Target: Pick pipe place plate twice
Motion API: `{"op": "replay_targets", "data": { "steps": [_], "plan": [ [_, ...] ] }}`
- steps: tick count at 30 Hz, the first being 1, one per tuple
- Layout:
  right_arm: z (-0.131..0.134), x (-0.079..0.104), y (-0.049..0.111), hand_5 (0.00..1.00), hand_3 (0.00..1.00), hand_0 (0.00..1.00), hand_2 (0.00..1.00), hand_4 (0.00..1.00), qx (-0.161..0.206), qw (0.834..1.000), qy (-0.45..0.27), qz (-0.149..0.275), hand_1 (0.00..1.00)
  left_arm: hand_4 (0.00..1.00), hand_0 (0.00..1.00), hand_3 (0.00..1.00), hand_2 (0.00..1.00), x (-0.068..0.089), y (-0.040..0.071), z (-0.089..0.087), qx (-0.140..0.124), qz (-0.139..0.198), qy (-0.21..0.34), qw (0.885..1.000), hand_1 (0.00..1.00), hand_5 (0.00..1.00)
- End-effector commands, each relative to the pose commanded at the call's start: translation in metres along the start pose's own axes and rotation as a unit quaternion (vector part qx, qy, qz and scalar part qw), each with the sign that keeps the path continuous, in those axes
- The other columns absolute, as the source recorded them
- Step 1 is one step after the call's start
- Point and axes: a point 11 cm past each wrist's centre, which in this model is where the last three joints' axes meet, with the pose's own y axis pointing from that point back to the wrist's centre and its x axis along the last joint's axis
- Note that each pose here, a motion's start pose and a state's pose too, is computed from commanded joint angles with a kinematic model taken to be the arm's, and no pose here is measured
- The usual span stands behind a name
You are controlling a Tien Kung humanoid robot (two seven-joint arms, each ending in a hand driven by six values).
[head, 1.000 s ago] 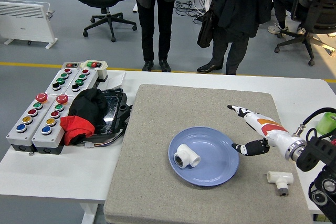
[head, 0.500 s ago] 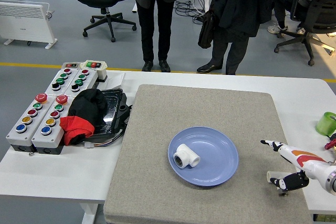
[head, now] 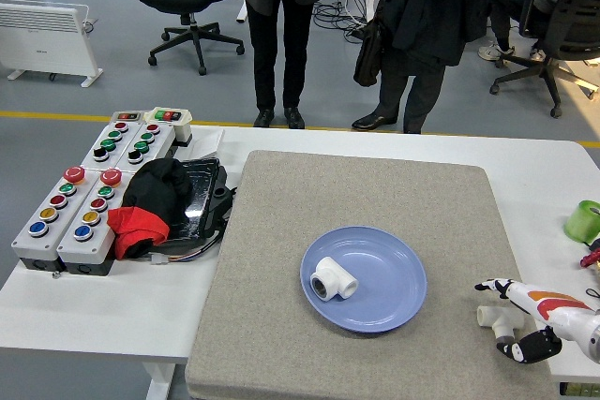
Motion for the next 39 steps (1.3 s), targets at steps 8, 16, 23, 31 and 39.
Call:
{"op": "replay_targets", "data": {
  "steps": [8,16,23,31,39],
  "plan": [
    [0.0039,-0.0016,-0.0020,0.340,0.910,0.864,0.948,0.745,-0.009,1.000,0.002,-0.004,0.827,0.394,0.721,0.645,0.701,0.0000,-0.0001,-0.0003,0.000,0.000,-0.001,1.000,0.745,0.998],
    [0.0079,-0.0060,-0.0055,0.337,0.871,0.803,0.866,0.738,-0.018,1.000,0.010,-0.010,0.777,0.394,0.721,0.646,0.701,0.0003,0.0001,0.0006,-0.001,0.001,-0.002,1.000,0.745,0.998],
    [0.0093,-0.0064,-0.0079,0.324,0.846,0.745,0.817,0.725,-0.021,1.000,0.014,-0.006,0.747,0.394,0.721,0.646,0.701,-0.0002,0.0003,0.0009,-0.001,0.000,-0.002,1.000,0.745,0.998],
    [0.0094,-0.0055,-0.0083,0.311,0.823,0.617,0.739,0.707,-0.020,1.000,0.012,0.005,0.672,0.394,0.721,0.646,0.702,-0.0007,0.0002,0.0006,0.000,-0.001,-0.003,1.000,0.745,0.998],
    [0.0082,-0.0035,-0.0084,0.289,0.792,0.464,0.653,0.669,-0.019,1.000,0.009,0.014,0.570,0.394,0.721,0.646,0.701,-0.0010,0.0003,0.0007,-0.001,-0.001,-0.003,1.000,0.746,0.998]
  ]
}}
